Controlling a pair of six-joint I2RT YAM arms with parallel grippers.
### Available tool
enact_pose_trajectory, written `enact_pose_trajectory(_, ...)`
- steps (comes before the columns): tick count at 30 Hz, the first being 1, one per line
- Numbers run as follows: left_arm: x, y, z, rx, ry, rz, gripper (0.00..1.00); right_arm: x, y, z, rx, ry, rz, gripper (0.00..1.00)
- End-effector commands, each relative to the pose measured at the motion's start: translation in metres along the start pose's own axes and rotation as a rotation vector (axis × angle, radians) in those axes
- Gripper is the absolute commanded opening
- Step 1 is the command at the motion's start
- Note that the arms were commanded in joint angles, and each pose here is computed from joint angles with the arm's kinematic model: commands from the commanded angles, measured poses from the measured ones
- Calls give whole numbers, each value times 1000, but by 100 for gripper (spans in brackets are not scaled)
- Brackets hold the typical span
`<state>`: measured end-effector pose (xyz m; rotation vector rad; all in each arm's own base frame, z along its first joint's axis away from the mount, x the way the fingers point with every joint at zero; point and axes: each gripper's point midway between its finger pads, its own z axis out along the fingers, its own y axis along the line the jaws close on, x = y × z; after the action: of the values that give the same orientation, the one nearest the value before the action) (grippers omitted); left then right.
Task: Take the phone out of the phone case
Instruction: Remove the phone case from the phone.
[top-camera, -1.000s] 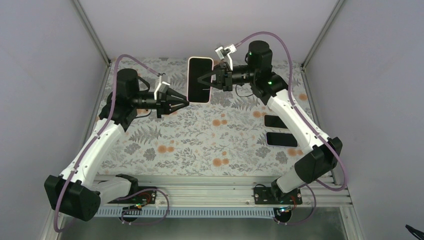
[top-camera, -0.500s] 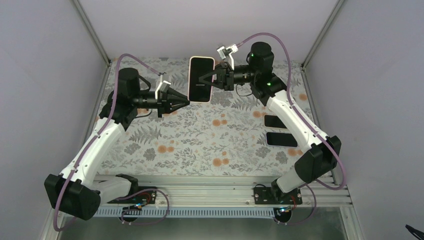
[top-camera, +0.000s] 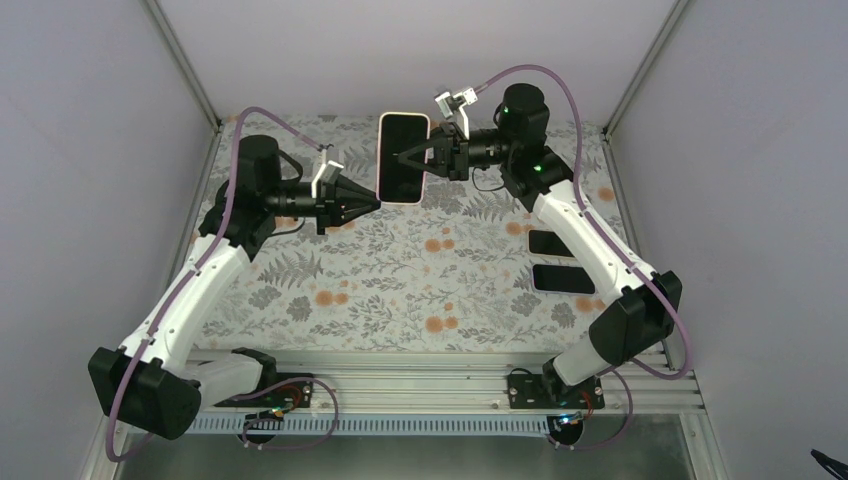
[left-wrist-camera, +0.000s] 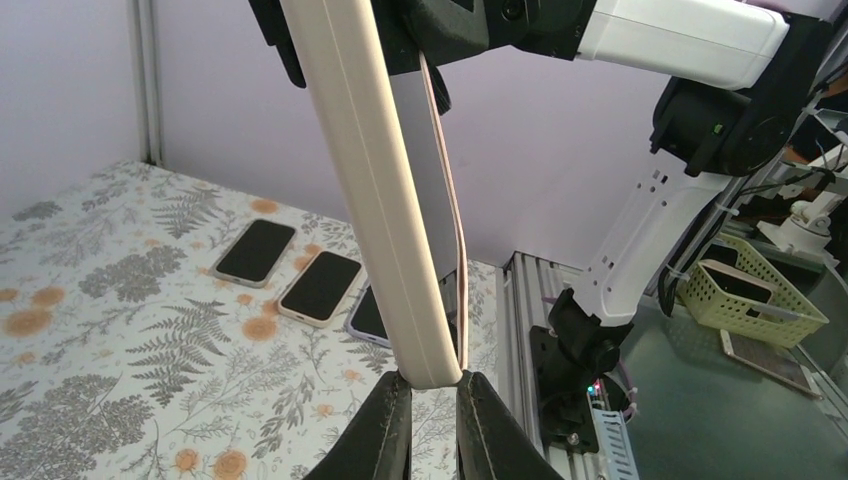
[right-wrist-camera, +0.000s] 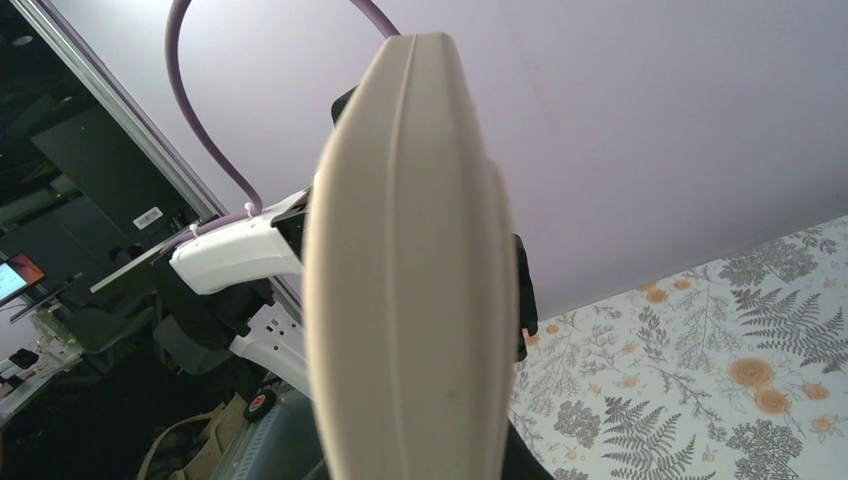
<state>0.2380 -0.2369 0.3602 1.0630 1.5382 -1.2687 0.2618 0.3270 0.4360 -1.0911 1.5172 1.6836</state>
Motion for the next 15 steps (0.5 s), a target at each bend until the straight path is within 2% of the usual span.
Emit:
enact_pose_trajectory(1, 10, 64, -4, -285, 30, -12, 10, 17, 83, 5, -289, 148, -4, 4)
enact_pose_trajectory(15, 19, 94, -17, -456, 56, -34, 9, 21, 88, 5, -312, 164, 0, 4)
